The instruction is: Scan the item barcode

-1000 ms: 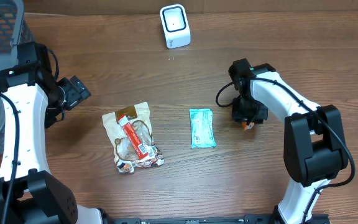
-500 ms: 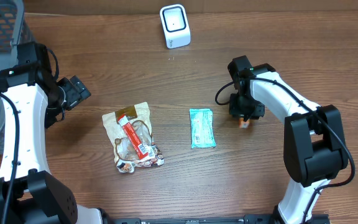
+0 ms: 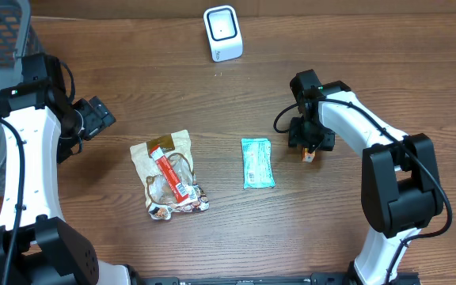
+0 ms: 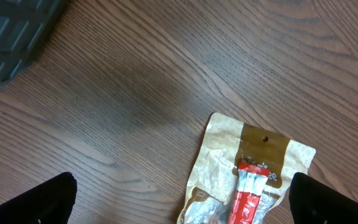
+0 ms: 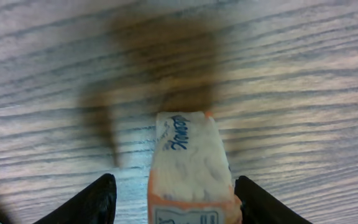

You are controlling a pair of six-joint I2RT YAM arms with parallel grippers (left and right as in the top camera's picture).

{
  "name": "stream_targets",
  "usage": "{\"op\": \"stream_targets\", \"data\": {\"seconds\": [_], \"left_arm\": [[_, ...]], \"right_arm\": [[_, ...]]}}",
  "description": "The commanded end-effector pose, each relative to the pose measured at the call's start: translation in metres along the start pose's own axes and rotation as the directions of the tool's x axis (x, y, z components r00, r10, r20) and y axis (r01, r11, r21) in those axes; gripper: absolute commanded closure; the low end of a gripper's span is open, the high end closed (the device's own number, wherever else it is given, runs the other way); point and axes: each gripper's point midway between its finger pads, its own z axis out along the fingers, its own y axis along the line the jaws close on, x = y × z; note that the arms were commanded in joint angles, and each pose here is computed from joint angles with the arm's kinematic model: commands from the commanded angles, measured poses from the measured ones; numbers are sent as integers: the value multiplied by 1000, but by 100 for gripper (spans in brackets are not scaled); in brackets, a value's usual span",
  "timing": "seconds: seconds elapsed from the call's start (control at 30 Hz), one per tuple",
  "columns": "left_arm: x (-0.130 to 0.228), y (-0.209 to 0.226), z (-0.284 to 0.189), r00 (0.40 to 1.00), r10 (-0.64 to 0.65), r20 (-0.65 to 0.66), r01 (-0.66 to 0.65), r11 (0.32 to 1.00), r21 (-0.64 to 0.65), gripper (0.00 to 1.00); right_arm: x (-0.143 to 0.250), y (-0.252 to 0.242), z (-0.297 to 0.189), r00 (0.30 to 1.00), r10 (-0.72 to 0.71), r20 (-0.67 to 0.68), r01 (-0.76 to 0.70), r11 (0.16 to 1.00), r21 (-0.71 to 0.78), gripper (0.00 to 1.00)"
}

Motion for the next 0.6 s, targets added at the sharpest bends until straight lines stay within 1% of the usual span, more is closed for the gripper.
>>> {"op": "stream_targets", "data": {"seconds": [0.0,0.17,0.3,0.37,0.43,0.47,0.5,0.57], "left_arm": [[-5,-4,-5,999,26,20,-26,1000,7,0],[-5,-4,-5,999,25,21,-25,1000,7,0],[-5,-4,-5,999,25,20,-25,1000,7,1],[-5,-4,-5,999,25,20,-25,1000,7,0],[-5,-4,-5,999,25,20,-25,1000,7,0],[-5,-4,-5,999,25,20,-25,1000,7,0],[-5,-4,-5,999,25,20,-25,1000,7,0],[-5,-4,-5,999,25,20,-25,1000,7,0]], "right_arm": [[-20,6,-33,995,16,97,-11,999,-53,38],[-38,6,-97,976,28,216,-6,995,-104,34],[-38,-5,-144,960,36,279,0,992,-126,28],[-34,-18,-158,956,61,288,-24,991,-132,21],[-29,-33,-163,957,88,277,-55,990,-128,7],[-26,-40,-163,959,102,263,-72,990,-121,2],[-24,-46,-162,962,112,249,-85,990,-115,0],[-19,-57,-158,967,132,219,-112,989,-101,0]]}}
